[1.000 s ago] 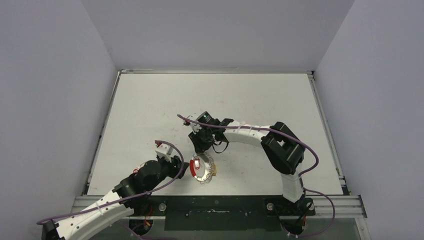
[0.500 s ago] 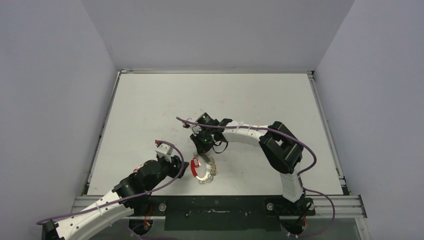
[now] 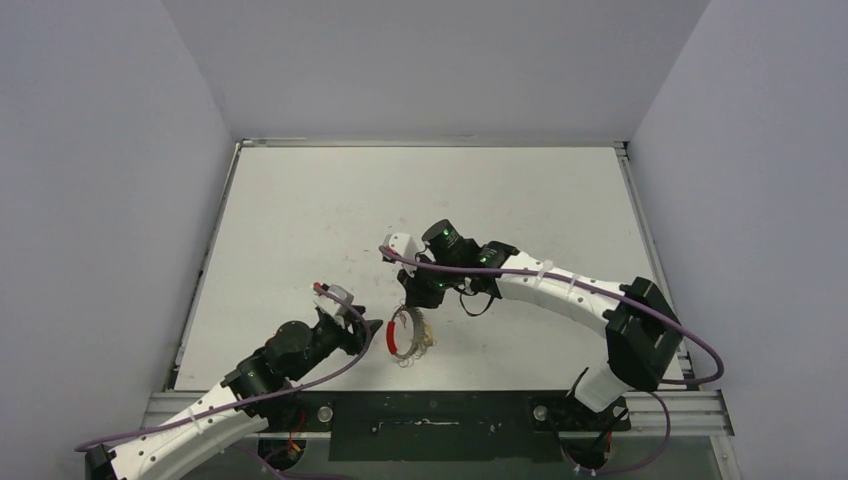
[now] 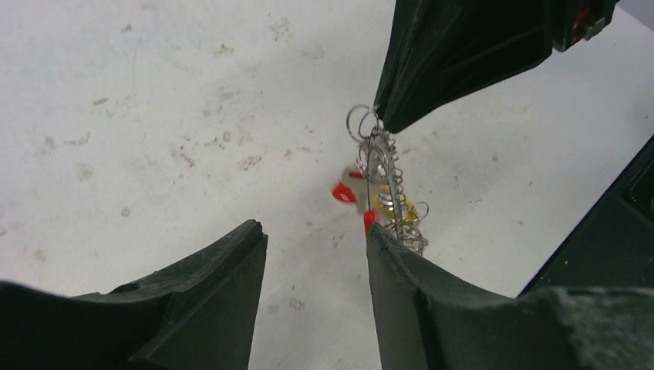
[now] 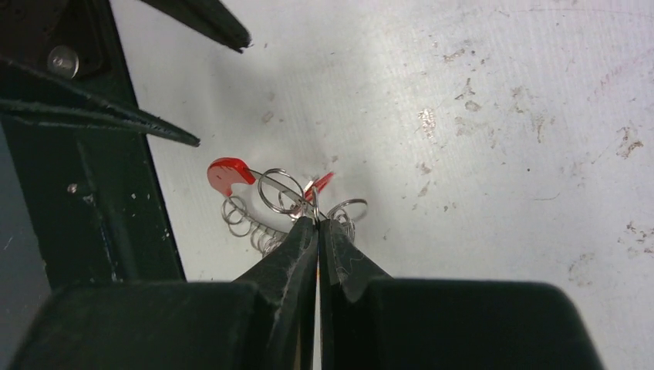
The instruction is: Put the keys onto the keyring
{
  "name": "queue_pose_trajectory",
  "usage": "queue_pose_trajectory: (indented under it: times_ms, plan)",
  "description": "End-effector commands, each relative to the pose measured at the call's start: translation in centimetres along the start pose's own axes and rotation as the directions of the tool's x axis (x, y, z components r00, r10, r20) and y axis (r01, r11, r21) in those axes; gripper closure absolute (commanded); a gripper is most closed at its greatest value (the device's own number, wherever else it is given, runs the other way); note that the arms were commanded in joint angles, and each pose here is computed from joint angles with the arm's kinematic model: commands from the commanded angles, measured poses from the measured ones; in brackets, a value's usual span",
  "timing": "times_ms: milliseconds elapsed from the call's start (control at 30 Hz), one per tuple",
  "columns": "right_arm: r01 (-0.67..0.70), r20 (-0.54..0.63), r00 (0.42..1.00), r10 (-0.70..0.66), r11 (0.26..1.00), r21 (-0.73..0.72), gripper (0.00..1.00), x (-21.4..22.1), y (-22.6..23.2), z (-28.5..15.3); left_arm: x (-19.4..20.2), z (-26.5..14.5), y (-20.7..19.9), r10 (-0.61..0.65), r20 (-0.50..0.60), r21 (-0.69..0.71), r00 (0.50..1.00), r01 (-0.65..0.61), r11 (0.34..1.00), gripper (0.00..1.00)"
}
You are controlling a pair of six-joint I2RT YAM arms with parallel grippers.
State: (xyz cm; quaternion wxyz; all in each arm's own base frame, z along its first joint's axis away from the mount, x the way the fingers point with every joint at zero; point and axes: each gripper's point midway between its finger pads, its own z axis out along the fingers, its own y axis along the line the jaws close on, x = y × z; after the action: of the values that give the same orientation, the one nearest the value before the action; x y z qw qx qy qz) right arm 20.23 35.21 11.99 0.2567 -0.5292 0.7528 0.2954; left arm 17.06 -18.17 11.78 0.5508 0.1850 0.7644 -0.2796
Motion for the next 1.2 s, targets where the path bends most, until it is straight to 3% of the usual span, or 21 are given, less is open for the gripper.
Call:
queue_pose_trajectory:
  times_ms: [0,233,767,1167]
  plan:
    - [0.111,0.088,0.991,-0.104,0.991,-0.080,1.00,-1.2,2.7,-1.9,-5.5,-0.3,-2.9,0.079,0.202,0.135,0.976,-0.107,0.985,0.52]
    - [0.184,0.178,0.971,-0.162,0.976,-0.113,1.00,-1.9,5.0,-4.0,-8.3,-1.1,-5.8,0.119,0.353,0.264,0.928,-0.221,0.939,0.53]
    - [0.266,0.230,0.948,-0.220,0.945,-0.191,1.00,-2.4,8.1,-4.8,-7.0,-0.1,-9.6,0.194,0.302,0.446,0.933,-0.319,0.836,0.66]
    - [0.279,0.237,0.944,-0.230,0.939,-0.199,1.00,-2.6,8.5,-4.8,-6.2,-0.3,-10.0,0.228,0.297,0.476,0.927,-0.351,0.807,0.98]
